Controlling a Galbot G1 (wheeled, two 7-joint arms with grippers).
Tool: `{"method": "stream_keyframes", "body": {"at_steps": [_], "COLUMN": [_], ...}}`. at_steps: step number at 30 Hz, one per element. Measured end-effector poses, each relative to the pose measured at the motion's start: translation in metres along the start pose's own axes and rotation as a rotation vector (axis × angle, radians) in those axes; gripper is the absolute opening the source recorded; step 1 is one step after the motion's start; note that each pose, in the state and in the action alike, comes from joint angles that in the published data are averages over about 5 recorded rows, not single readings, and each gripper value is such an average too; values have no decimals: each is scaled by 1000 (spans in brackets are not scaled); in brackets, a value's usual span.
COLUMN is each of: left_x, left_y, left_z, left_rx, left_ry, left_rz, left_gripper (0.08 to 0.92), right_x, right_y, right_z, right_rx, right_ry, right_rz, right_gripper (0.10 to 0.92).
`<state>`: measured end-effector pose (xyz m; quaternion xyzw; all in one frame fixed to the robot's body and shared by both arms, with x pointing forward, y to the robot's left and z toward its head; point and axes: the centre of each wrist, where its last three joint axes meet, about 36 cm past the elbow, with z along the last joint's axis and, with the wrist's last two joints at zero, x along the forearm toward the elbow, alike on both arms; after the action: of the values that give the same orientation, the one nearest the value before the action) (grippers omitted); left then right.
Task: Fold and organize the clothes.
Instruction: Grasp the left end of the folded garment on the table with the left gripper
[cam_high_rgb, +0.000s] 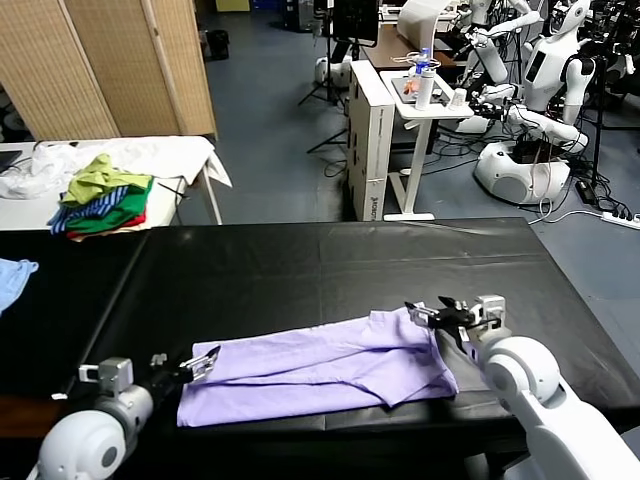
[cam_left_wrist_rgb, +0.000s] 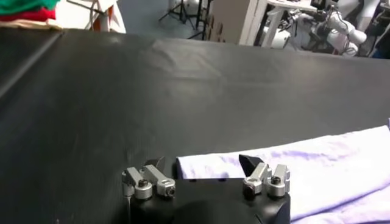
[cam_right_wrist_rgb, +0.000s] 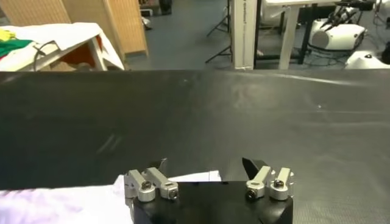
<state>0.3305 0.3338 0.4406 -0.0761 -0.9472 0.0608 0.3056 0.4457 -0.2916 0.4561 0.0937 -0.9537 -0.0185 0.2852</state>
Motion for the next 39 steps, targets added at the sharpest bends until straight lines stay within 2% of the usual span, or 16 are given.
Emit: {"method": "stream_keyframes", "body": {"at_steps": [7,10,14,17,20,24,27,32,39], "left_x": [-4,-4,-5,-7,-8,-12,-15,-22,-35], "left_y": [2,2,3,4,3,2,1,-2,-3], "left_z": [3,4,4,5,7,9,10,10,3], "left_rx": [15,16,18,19,18,12,14,15,5], "left_ry": [2,2,-1,-5,-6,-6,-8,-14,-21], "left_rz": [-4,-4,-4,-6,-4,-1,3,12,29], "left_gripper": [891,836,741,636,474,237,160,148,148], "right_x": [-14,-17,-18,-18,-17,-16,-13,-6,5], "right_y": [-1,0,1,2,3,6,8,13,14], "right_z": [13,15,17,19,21,24,26,29,33], "right_rx": [-17,-20,-20,-20,-20,-22,-23,2,13], "right_ry": [28,34,36,37,37,33,21,-11,-19], "right_rz": [30,32,33,34,34,40,57,107,142], "right_gripper": [763,711,527,390,302,229,185,149,144]}}
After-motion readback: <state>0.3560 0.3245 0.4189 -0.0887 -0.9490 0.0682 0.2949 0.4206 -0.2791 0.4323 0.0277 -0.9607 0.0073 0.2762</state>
